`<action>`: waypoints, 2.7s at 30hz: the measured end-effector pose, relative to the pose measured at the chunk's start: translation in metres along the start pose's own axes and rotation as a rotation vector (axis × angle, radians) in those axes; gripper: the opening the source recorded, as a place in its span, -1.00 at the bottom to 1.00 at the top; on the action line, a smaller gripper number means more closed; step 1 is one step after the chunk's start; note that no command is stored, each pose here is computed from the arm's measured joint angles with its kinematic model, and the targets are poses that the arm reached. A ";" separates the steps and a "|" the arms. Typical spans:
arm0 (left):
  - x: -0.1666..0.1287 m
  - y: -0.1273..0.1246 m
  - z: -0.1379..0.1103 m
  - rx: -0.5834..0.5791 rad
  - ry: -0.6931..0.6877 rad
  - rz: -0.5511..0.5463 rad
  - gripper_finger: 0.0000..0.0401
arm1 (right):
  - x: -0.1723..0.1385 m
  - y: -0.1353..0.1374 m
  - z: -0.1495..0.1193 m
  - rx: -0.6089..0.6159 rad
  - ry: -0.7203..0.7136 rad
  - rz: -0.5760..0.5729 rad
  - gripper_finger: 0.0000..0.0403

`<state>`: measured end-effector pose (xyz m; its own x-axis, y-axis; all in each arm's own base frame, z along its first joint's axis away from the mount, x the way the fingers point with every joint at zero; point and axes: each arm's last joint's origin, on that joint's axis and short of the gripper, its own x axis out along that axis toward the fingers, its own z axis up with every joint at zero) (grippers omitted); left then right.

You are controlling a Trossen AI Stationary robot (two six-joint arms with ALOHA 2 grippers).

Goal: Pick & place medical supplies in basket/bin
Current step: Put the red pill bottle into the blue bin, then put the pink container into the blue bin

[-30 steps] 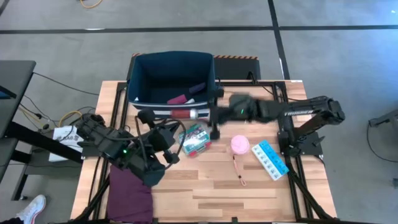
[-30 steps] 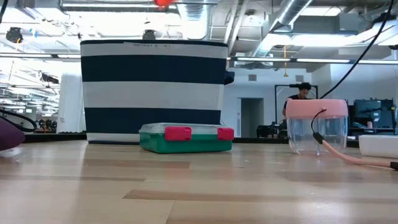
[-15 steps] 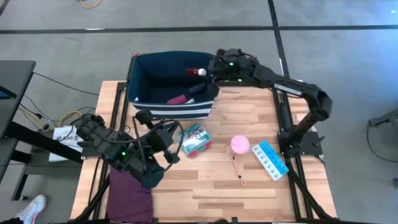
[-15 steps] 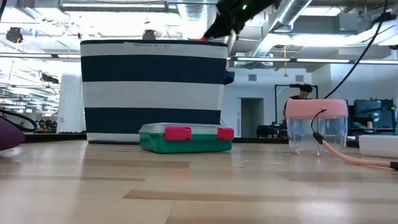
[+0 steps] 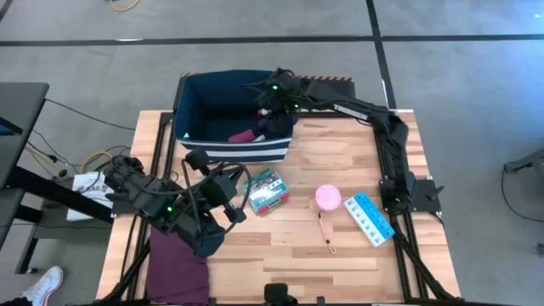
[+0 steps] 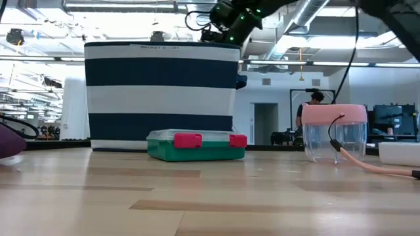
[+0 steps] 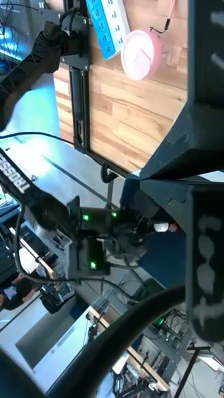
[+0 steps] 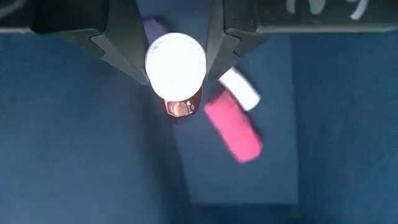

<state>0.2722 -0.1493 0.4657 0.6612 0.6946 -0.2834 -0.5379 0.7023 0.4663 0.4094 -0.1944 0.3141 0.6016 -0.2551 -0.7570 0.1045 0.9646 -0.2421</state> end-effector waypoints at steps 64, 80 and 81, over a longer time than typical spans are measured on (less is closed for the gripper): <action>0.000 -0.003 -0.001 -0.079 0.043 -0.070 -1.00 | -0.089 0.040 0.047 -0.179 0.034 -0.140 0.03; -0.001 -0.004 -0.002 -0.072 0.075 -0.125 -1.00 | -0.262 0.066 0.001 0.024 -0.085 0.087 0.00; -0.001 -0.005 -0.002 -0.071 0.078 -0.130 -1.00 | -0.267 0.069 -0.004 0.029 -0.058 0.102 0.00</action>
<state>0.2728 -0.1528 0.4619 0.6861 0.6055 -0.4033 -0.4883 0.7942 0.3618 0.2532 -0.0597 0.4972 0.6548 -0.1523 -0.7403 0.0626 0.9870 -0.1478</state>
